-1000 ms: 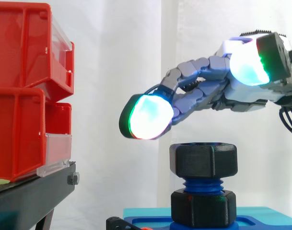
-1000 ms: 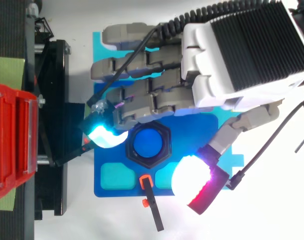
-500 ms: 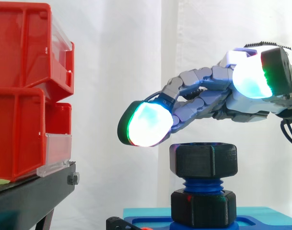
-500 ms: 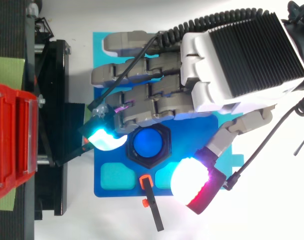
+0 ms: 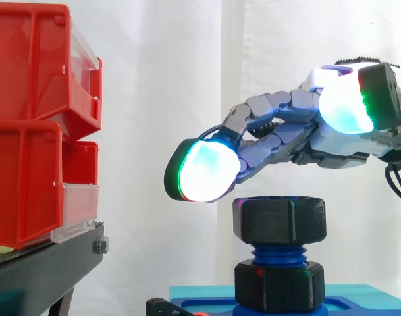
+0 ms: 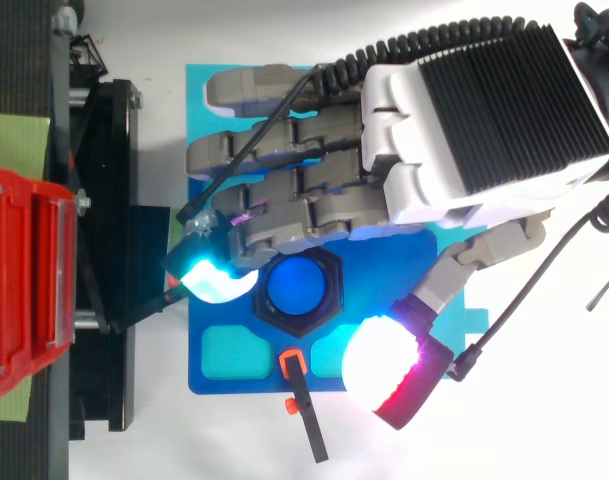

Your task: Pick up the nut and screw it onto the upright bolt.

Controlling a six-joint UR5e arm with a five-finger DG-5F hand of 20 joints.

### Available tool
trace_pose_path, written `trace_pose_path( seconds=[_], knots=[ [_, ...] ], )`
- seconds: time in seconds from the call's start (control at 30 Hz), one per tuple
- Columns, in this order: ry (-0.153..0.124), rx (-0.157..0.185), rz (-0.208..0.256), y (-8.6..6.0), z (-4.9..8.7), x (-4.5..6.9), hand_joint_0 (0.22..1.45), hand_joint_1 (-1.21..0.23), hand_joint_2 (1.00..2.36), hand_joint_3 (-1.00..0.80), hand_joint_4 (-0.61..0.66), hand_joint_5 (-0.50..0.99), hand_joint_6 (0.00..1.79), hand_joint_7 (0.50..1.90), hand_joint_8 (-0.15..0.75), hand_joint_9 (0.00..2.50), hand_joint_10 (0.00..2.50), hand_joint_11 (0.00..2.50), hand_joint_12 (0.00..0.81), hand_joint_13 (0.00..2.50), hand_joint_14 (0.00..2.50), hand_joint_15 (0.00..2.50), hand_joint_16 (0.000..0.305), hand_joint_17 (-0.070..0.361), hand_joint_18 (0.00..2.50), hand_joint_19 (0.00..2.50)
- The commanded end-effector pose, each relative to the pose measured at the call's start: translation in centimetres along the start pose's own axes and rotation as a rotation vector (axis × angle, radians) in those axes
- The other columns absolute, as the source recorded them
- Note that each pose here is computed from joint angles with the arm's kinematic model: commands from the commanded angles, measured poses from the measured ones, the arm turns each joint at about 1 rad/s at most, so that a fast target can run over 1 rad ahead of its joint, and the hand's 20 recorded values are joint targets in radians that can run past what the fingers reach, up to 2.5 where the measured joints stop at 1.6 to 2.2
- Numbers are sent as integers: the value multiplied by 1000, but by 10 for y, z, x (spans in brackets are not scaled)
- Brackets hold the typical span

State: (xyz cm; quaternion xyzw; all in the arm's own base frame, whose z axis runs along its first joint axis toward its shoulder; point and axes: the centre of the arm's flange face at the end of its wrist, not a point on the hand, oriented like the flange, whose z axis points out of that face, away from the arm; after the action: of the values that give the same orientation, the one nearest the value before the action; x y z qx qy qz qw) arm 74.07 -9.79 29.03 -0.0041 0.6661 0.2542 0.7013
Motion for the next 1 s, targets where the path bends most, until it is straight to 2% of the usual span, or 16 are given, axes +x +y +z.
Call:
trace_pose_path(
  seconds=[0.0, 0.63, 0.97],
  knots=[
    [0, 0, -7, 0, 0, 0, 478, -179, 1000, -500, 208, -94, 502, 689, 230, 613, 0, 0, 313, 385, 0, 0, 34, 76, 70, 0],
    [18, -2, -2, 4, 0, 8, 482, -204, 1000, -500, 219, -92, 502, 719, 241, 650, 0, 0, 317, 431, 0, 0, 34, 76, 121, 0],
    [19, -4, -2, 6, 1, 8, 484, -209, 1000, -500, 225, -85, 503, 778, 250, 677, 0, 0, 322, 449, 0, 0, 34, 77, 152, 0]
  ],
)
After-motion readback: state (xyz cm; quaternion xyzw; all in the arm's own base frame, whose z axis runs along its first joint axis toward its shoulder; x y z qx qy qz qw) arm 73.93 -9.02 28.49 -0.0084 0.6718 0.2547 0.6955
